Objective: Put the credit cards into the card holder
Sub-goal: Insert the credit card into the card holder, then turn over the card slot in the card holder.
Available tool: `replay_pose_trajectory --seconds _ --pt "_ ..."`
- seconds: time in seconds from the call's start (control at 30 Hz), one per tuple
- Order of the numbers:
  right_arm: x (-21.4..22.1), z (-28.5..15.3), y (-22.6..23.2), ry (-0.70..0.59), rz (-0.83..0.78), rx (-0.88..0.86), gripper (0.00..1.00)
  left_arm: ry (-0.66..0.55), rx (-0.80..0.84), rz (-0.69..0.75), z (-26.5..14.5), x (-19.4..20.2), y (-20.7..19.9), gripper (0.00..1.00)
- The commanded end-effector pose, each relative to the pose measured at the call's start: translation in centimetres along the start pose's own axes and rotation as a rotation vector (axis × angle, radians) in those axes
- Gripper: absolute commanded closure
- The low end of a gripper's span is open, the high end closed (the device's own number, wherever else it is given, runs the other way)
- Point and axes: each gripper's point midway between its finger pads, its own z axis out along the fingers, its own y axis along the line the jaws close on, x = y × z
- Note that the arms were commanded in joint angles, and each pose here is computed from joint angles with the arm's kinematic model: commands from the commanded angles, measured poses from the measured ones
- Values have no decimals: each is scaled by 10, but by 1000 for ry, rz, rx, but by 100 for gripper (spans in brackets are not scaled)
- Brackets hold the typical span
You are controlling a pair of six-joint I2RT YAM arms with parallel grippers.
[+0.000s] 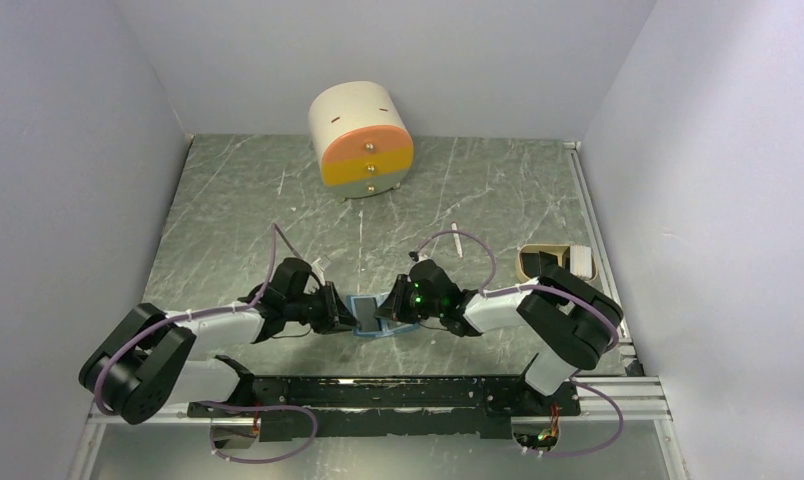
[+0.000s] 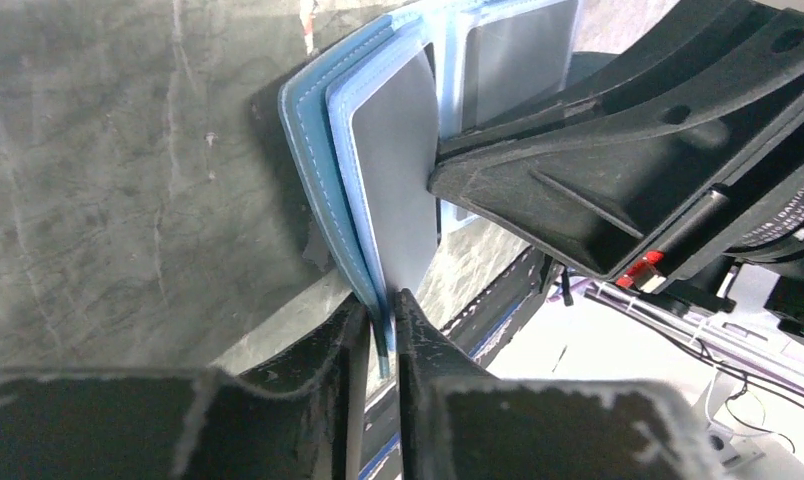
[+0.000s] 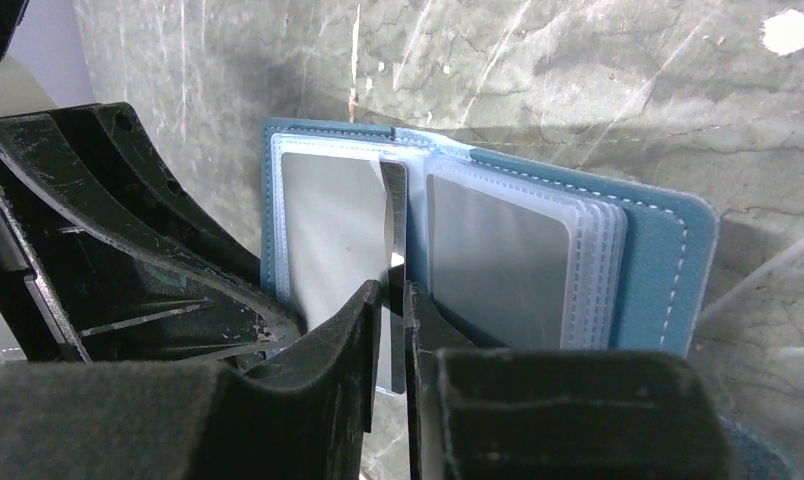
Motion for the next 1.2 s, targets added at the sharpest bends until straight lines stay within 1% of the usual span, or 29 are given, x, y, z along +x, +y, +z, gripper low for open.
replay_pose_trajectory --seconds 0.0,0.07,0.13,0.2,0.27,0.3,0.37,0.4,0.47,0.53,0.77,0.83,0.9,0.97,1.1,1.17 --pt "15 -3 12 48 -8 -58 81 -30 170 64 -6 -7 -39 84" --pt "15 -4 8 43 -19 -37 75 -34 189 72 -7 -7 -43 90" --pt "13 -6 1 40 -39 3 74 -36 205 82 -10 -6 -46 91" --pt "12 -7 -3 34 -51 29 76 -43 226 90 -12 -6 -50 87" --pt "12 -8 -5 32 -50 32 79 -50 256 103 -16 -6 -55 80" --pt "13 -8 -5 33 -50 29 79 -56 276 113 -17 -6 -59 78" --pt "14 -7 -3 40 -48 21 79 -68 310 128 -21 -6 -65 77" --pt "14 -7 -2 42 -47 16 79 -73 319 131 -23 -6 -67 80" --pt "14 -6 -2 41 -49 14 79 -84 341 142 -25 -7 -71 90" --pt "13 -5 -1 42 -56 18 79 -92 346 141 -25 -8 -71 91" --pt "13 -5 -2 39 -62 17 80 -72 232 99 -13 -9 -50 91" --pt "14 -4 -3 48 -63 19 79 -73 208 88 -11 -10 -45 87" --pt "15 -3 -3 52 -63 13 79 -70 188 84 -9 -11 -42 82" --pt "17 -3 -4 55 -59 10 79 -70 180 78 -8 -12 -42 79" --pt "17 -3 -6 56 -65 18 79 -73 135 72 -7 -15 -36 78" --pt "17 -4 -7 55 -67 22 79 -79 85 68 -7 -17 -31 79"
